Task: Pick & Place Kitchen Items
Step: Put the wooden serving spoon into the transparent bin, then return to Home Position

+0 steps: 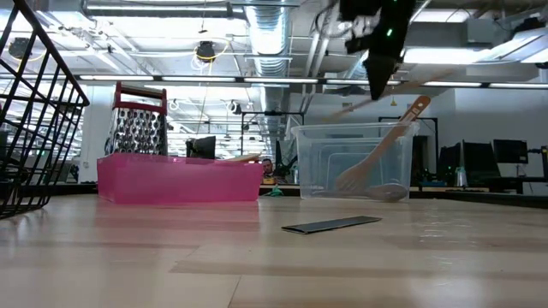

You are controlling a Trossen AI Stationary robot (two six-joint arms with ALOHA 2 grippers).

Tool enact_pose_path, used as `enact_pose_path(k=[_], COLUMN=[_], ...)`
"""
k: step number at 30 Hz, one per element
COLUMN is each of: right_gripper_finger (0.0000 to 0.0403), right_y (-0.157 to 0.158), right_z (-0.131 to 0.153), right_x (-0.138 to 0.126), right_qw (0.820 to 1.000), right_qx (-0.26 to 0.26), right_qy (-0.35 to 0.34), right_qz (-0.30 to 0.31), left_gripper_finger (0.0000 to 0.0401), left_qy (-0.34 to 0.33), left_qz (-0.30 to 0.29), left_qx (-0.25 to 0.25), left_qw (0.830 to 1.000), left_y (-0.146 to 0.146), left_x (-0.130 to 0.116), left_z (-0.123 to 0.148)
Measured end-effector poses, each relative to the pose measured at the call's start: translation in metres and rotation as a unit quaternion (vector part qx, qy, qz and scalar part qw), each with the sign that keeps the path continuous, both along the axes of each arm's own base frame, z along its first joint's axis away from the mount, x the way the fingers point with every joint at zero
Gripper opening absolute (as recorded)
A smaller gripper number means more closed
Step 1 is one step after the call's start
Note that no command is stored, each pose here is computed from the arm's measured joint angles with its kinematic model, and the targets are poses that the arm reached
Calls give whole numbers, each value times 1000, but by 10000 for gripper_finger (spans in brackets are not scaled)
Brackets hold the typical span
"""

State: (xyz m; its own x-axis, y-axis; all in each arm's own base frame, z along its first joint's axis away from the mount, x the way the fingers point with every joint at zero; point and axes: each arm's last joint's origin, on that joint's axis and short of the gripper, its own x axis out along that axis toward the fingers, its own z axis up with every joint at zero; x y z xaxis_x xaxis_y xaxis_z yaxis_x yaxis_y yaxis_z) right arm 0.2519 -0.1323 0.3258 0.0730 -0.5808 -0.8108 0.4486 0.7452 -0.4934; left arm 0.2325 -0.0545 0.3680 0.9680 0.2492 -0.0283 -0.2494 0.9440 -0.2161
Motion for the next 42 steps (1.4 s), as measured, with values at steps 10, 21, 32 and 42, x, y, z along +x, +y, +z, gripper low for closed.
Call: enact_pose_path(k=[10,21,32,42], right_gripper_finger=[98,104,168,234], right_y=[-39,-41,-45,-22], right_z=[-52,-54,-49,88], right_x=[24,38,38,19], right_qw=[993,986,983,966], right_qx=[56,119,149,120], right_qy=[94,73,38,-156], right_qz=[32,90,97,165], left_gripper_finger=[209,209,209,195], left_qy=[-2,-4,-7,-117], left_qz=[29,29,29,43], left_qx=[2,1,0,-50], left_qw=[1000,1000,1000,991], left_y=[2,2,2,24], left_x=[-1,-1,-1,-52], left_z=[1,1,1,48])
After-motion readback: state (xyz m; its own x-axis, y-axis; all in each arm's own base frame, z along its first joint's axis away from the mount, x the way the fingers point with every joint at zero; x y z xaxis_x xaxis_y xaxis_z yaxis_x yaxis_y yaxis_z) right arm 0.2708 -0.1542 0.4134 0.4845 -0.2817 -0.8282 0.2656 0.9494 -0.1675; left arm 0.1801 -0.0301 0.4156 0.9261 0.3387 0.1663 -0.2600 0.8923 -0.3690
